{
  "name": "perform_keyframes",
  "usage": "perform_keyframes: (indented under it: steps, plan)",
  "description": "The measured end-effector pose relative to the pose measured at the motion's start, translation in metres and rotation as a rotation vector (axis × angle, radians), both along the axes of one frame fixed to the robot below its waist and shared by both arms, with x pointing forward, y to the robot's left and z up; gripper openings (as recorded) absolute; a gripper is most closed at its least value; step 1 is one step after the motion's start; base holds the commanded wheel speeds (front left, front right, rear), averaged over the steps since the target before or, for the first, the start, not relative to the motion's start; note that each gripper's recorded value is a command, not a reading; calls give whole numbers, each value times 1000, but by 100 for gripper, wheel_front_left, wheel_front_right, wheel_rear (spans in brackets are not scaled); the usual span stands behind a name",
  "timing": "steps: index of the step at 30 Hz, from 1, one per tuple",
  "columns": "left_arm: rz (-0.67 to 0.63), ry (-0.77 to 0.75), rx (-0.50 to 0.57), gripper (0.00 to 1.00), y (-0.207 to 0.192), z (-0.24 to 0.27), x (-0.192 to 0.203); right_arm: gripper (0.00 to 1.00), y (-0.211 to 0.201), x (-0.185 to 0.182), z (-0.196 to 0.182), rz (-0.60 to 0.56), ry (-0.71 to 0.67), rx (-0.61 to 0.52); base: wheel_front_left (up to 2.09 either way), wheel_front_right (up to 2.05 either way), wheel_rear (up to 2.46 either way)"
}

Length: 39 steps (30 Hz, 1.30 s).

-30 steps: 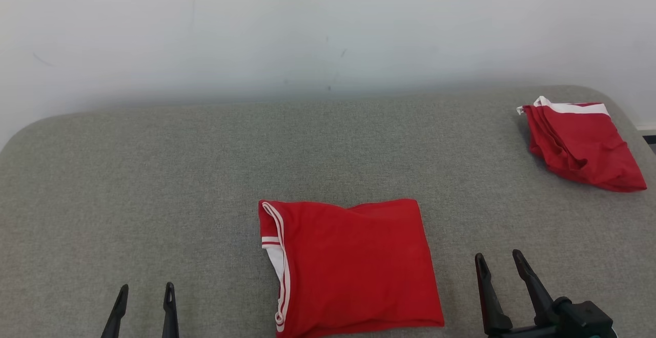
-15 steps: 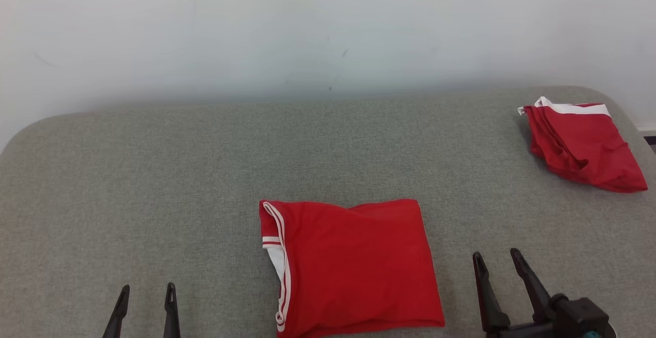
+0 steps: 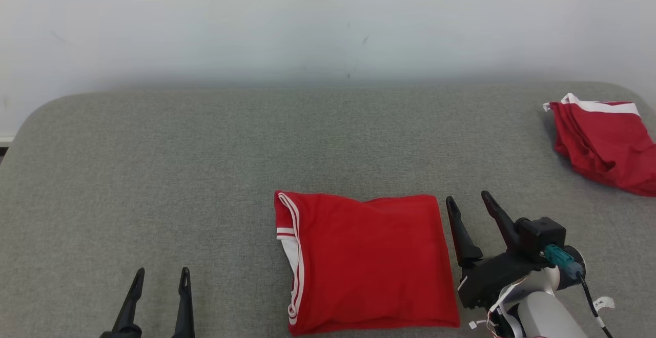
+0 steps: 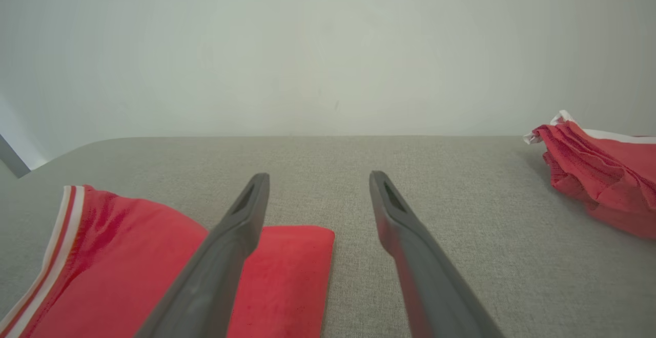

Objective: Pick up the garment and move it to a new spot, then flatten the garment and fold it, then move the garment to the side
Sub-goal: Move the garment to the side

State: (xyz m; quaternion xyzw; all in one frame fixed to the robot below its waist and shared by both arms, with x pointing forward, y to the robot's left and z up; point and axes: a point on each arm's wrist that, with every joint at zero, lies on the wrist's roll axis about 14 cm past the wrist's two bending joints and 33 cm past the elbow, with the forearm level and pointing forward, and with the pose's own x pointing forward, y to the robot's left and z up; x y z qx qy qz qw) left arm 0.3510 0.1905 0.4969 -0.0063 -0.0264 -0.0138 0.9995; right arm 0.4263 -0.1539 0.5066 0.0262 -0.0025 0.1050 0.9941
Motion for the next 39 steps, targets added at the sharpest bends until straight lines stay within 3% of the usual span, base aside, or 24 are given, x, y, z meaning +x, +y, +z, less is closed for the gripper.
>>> perform_keyframes:
  steps: [13, 16, 17, 18, 19, 29, 39]
  plan:
    - [36, 21, -3, 100, 11, -6, 8, 100, 17, -2, -110, 35, 399, -28, 0, 0, 0]
    - [41, 28, -2, 100, 12, -9, 10, 100, 23, -3, -119, 52, 428, -33, 0, 0, 0]
    - [44, 30, -3, 100, 13, -9, 10, 89, 25, -4, -122, 57, 438, -31, 0, 0, 0]
    - [47, 33, -3, 100, 13, -10, 11, 30, 28, -4, -123, 62, 440, -22, 0, 0, 0]
    - [47, 34, -4, 100, 13, -11, 11, 1, 31, -4, -124, 67, 439, -19, 0, 0, 0]
    - [27, 42, -9, 100, 6, -14, 21, 0, 27, 10, -117, 88, 414, -47, 0, 0, 0]
    - [-18, 42, -20, 100, -10, -19, 49, 0, -27, 86, -54, 58, 252, -197, 0, 0, 0]
